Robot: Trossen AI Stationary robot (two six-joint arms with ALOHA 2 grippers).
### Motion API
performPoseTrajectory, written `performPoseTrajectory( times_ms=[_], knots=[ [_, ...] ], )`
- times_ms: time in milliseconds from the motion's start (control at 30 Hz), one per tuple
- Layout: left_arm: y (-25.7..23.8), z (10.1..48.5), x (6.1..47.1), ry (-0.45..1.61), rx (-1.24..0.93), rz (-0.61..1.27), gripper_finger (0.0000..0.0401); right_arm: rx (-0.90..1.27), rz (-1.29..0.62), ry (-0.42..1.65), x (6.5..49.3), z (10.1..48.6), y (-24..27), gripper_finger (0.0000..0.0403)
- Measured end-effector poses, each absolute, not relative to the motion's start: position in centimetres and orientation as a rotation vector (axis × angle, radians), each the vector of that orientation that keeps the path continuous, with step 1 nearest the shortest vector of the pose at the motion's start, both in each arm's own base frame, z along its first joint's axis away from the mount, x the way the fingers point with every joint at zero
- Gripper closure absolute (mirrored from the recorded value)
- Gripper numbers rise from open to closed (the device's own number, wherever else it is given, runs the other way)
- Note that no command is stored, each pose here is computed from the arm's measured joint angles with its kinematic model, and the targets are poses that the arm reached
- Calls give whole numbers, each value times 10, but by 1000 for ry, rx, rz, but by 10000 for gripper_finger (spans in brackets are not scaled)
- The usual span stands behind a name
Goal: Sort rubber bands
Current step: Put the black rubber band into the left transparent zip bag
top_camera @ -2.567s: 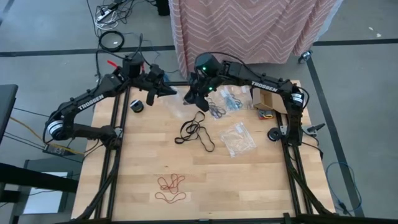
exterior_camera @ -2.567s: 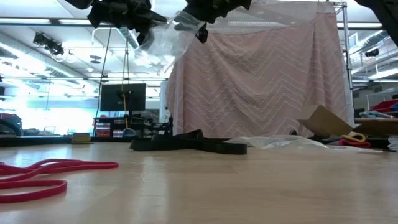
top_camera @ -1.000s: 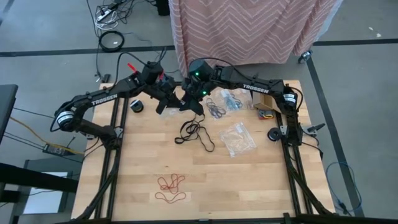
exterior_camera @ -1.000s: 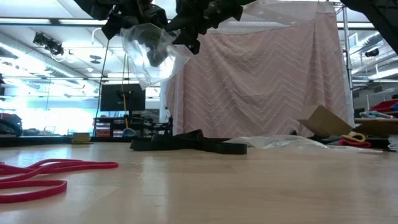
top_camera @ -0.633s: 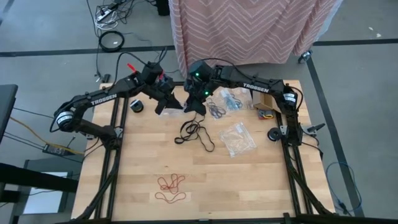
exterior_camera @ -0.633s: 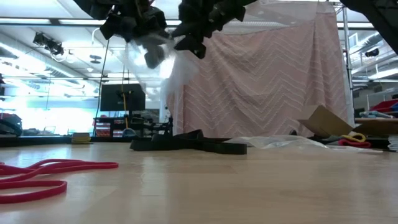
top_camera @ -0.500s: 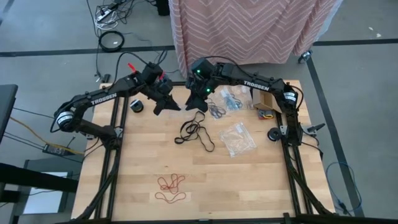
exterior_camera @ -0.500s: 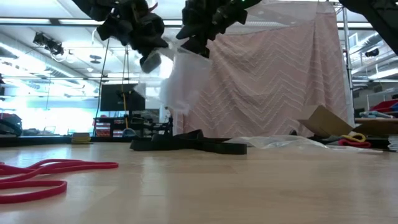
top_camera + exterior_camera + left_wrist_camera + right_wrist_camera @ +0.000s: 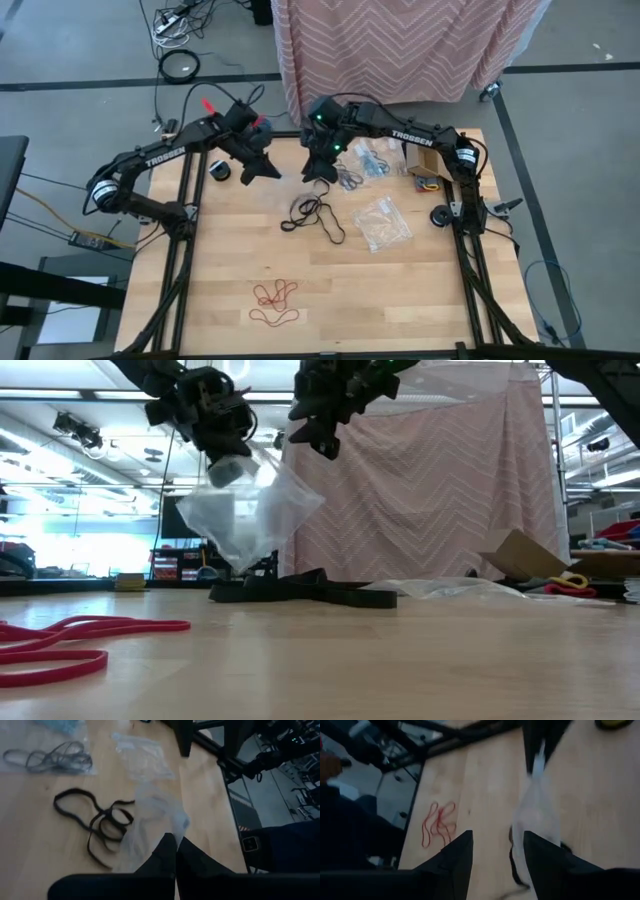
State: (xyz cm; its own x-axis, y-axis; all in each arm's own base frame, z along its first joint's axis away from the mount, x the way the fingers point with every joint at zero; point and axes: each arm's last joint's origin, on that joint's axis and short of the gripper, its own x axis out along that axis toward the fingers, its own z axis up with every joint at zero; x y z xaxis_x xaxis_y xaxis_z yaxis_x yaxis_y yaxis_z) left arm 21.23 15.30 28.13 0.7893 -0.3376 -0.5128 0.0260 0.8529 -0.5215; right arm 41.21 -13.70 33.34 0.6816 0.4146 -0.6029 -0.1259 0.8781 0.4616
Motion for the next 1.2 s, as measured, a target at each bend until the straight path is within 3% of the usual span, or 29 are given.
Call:
performPoseTrajectory(
  times_ms=[267,467,700,1200],
  knots=[
    [142,293,183,681,-507,-196,401,296,224,887,405,318,-139,238],
    [129,307,165,660,-480,-188,401,357,218,953,409,262,-132,240],
    [114,323,149,626,-474,-162,401,447,85,980,406,215,-131,241],
    [112,326,146,613,-478,-146,401,468,-5,939,402,184,-131,243]
  ],
)
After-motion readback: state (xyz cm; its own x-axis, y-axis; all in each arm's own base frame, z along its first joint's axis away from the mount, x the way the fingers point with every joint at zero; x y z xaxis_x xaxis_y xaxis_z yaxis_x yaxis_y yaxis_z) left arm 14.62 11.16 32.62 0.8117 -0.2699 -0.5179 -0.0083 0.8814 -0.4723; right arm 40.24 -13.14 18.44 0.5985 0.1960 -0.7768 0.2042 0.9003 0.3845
